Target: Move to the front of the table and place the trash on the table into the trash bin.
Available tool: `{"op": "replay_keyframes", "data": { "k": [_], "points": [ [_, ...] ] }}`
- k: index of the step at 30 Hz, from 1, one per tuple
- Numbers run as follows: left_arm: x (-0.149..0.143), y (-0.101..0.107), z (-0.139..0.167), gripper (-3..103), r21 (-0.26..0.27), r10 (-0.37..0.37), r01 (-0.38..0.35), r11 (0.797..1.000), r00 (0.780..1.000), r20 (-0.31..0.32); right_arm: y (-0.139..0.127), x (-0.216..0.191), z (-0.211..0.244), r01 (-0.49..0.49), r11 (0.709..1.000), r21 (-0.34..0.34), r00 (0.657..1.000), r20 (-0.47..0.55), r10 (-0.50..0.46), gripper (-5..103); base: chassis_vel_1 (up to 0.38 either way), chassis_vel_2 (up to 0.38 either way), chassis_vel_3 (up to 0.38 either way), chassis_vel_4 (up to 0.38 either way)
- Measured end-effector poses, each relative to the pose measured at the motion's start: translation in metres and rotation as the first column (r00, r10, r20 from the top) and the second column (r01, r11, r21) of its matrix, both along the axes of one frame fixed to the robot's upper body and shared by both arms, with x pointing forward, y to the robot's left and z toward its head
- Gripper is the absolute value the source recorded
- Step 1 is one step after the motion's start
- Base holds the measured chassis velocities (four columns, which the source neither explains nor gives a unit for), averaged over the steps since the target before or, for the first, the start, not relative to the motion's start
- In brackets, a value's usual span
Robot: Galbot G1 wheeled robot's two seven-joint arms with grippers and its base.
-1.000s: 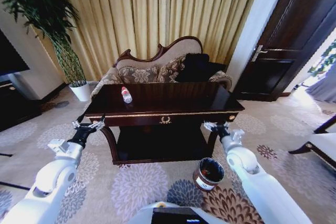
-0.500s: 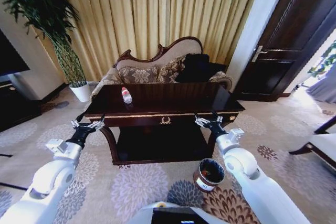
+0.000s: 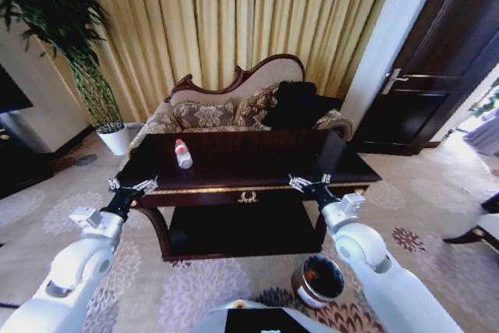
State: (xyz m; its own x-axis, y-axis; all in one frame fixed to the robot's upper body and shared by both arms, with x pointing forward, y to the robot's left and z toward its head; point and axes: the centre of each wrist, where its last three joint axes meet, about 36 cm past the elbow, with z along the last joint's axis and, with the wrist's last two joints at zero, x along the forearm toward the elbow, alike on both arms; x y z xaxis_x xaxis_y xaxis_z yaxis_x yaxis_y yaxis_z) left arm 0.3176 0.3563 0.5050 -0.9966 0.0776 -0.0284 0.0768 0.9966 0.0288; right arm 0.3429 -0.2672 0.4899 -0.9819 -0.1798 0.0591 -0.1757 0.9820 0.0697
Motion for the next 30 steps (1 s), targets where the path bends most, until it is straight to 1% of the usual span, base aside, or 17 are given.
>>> {"op": "replay_keyframes", "data": {
  "k": [3, 5, 7, 8, 9, 10, 12, 13, 15, 16, 17, 18, 22, 26, 27, 29, 30],
  "points": [
    [-0.001, -0.002, 0.001, 100, 0.004, 0.022, -0.022, 1.0, 1.0, -0.003, 0.001, -0.001, 0.0, 0.014, 1.0, 0.001, 1.0, -0.001, -0.014, 100, -0.115, 0.125, 0.126, -0.152],
    [0.002, -0.005, 0.004, 100, 0.009, 0.074, -0.074, 0.997, 0.997, -0.026, 0.003, -0.004, 0.0, 0.025, 1.0, 0.006, 1.0, -0.01, -0.025, 100, 0.0, 0.0, 0.0, 0.0],
    [0.004, -0.006, 0.006, 100, 0.015, 0.098, -0.098, 0.995, 0.995, -0.036, 0.003, -0.004, 0.0, 0.026, 1.0, 0.006, 1.0, -0.012, -0.026, 100, 0.0, 0.0, 0.0, 0.0],
    [0.007, -0.009, 0.013, 100, 0.025, 0.155, -0.154, 0.988, 0.986, -0.058, 0.003, -0.005, -0.001, 0.026, 1.0, 0.007, 1.0, -0.016, -0.025, 100, 0.0, 0.0, 0.0, 0.0],
    [0.007, -0.009, 0.013, 100, 0.025, 0.155, -0.154, 0.988, 0.986, -0.058, 0.003, -0.005, -0.001, 0.026, 1.0, 0.007, 1.0, -0.016, -0.025, 100, 0.0, 0.0, 0.0, 0.0],
    [0.009, -0.012, 0.018, 100, 0.027, 0.193, -0.192, 0.981, 0.978, -0.082, 0.004, -0.005, -0.002, 0.023, 1.0, 0.008, 1.0, -0.019, -0.023, 100, 0.0, 0.0, 0.0, 0.0],
    [0.017, -0.019, 0.036, 100, 0.011, 0.295, -0.297, 0.955, 0.94, -0.17, 0.009, -0.008, -0.006, 0.01, 1.0, 0.012, 0.999, -0.034, -0.009, 100, 0.026, -0.023, -0.021, 0.021],
    [0.017, -0.019, 0.036, 100, 0.011, 0.295, -0.297, 0.955, 0.94, -0.17, 0.009, -0.008, -0.006, 0.01, 1.0, 0.012, 0.999, -0.034, -0.009, 100, 0.0, 0.0, 0.0, 0.0],
    [0.022, -0.021, 0.046, 100, 0.019, 0.342, -0.346, 0.938, 0.915, -0.216, 0.012, -0.01, -0.009, 0.001, 1.0, 0.014, 0.999, -0.047, 0.0, 100, 0.0, 0.0, 0.0, 0.0],
    [0.022, -0.021, 0.046, 100, 0.019, 0.342, -0.346, 0.938, 0.915, -0.216, 0.012, -0.01, -0.009, 0.001, 1.0, 0.014, 0.999, -0.047, 0.0, 100, 0.0, 0.0, 0.0, 0.0],
    [0.026, -0.02, 0.053, 100, 0.026, 0.373, -0.378, 0.925, 0.896, -0.242, 0.014, -0.012, -0.013, -0.004, 1.0, 0.015, 0.998, -0.06, 0.005, 100, 0.0, 0.0, 0.0, 0.0],
    [0.029, -0.019, 0.057, 100, 0.03, 0.384, -0.39, 0.92, 0.887, -0.256, 0.014, -0.012, -0.015, -0.006, 1.0, 0.015, 0.998, -0.066, 0.007, 100, 0.0, 0.0, 0.0, 0.0],
    [0.033, -0.015, 0.072, 100, 0.044, 0.367, -0.37, 0.928, 0.887, -0.28, 0.014, -0.012, -0.018, -0.006, 1.0, 0.014, 0.997, -0.075, 0.007, 100, 0.0, 0.0, 0.0, 0.0],
    [0.047, -0.004, 0.114, 100, 0.097, 0.307, -0.291, 0.952, 0.905, -0.295, 0.01, -0.011, -0.018, -0.004, 1.0, 0.006, 0.997, -0.081, 0.005, 100, 0.0, 0.0, 0.0, 0.0],
    [0.047, -0.004, 0.114, 100, 0.097, 0.307, -0.291, 0.952, 0.905, -0.295, 0.01, -0.011, -0.018, -0.004, 1.0, 0.006, 0.997, -0.081, 0.005, 100, 0.0, 0.0, 0.0, 0.0],
    [0.06, 0.008, 0.139, 100, 0.128, 0.269, -0.242, 0.962, 0.92, -0.283, 0.008, -0.01, -0.018, -0.001, 1.0, 0.003, 0.997, -0.083, 0.001, 100, 0.0, 0.0, 0.0, 0.0],
    [0.06, 0.008, 0.139, 100, 0.128, 0.269, -0.242, 0.962, 0.92, -0.283, 0.008, -0.01, -0.018, -0.001, 1.0, 0.003, 0.997, -0.083, 0.001, 100, 0.0, 0.0, 0.0, 0.0]
  ]
}}
